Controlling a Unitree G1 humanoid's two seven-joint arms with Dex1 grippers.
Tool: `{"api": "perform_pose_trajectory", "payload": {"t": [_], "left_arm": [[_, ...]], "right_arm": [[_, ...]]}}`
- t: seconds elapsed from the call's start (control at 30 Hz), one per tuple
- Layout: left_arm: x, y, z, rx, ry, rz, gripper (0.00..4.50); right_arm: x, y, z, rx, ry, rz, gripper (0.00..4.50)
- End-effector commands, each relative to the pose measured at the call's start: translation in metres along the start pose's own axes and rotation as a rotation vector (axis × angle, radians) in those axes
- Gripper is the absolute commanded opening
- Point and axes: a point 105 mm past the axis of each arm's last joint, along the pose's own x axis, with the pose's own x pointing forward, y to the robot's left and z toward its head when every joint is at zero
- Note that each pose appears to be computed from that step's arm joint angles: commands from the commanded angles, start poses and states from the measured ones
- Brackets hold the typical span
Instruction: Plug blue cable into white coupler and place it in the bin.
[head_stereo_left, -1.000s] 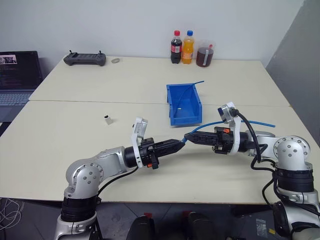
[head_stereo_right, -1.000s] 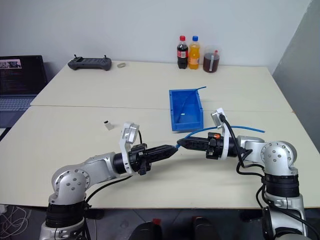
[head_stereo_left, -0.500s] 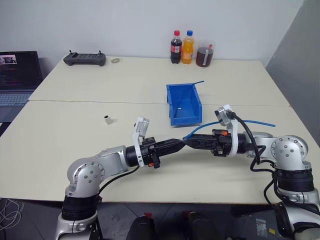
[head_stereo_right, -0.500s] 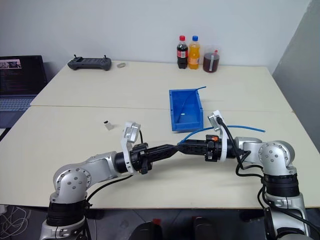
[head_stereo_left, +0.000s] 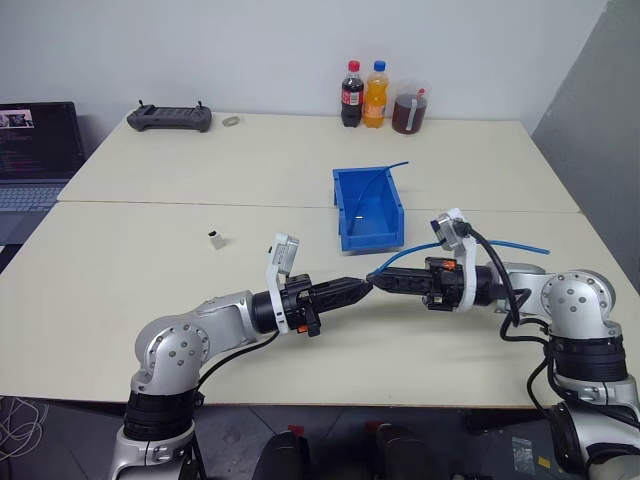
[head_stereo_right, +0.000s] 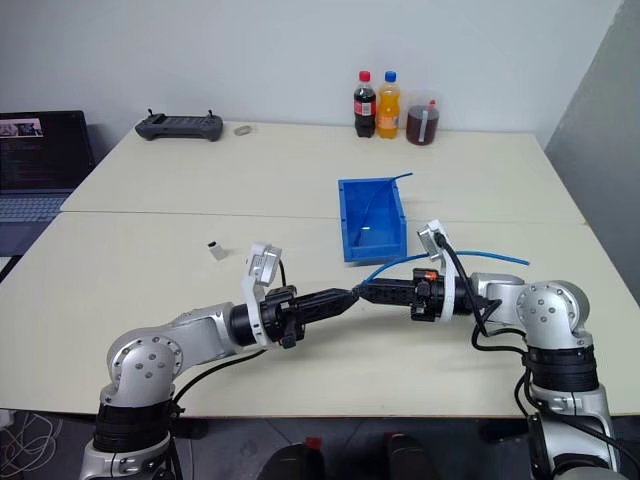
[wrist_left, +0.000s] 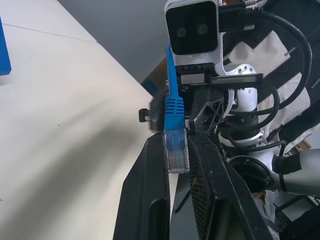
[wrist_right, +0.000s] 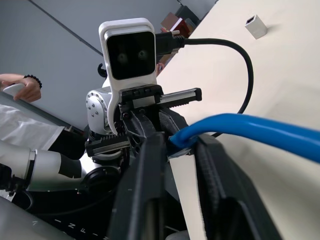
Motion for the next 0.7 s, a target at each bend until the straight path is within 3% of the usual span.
{"api": "perform_pose_trajectory", "payload": {"t": [0.03, 0.27, 0.33, 0.7], "left_arm": [[0.0, -0.002, 0.008, 0.04, -0.017, -0.002, 0.24], [0.0, 0.002, 0.004, 0.075, -0.016, 0.035, 0.24], [-0.001, 0.002, 0.002, 0.079, -0.02, 0.036, 0.94], [-0.014, -0.006, 0.007, 0.06, -0.053, 0.021, 3.03]], "right_arm": [[-0.001, 0.007, 0.003, -0.039, 0.004, 0.025, 0.14], [-0.003, 0.003, 0.006, -0.055, 0.001, 0.007, 0.14], [-0.002, 0.001, 0.007, -0.062, -0.007, -0.008, 0.14], [-0.003, -0.003, 0.022, -0.098, -0.047, -0.04, 0.14]]}}
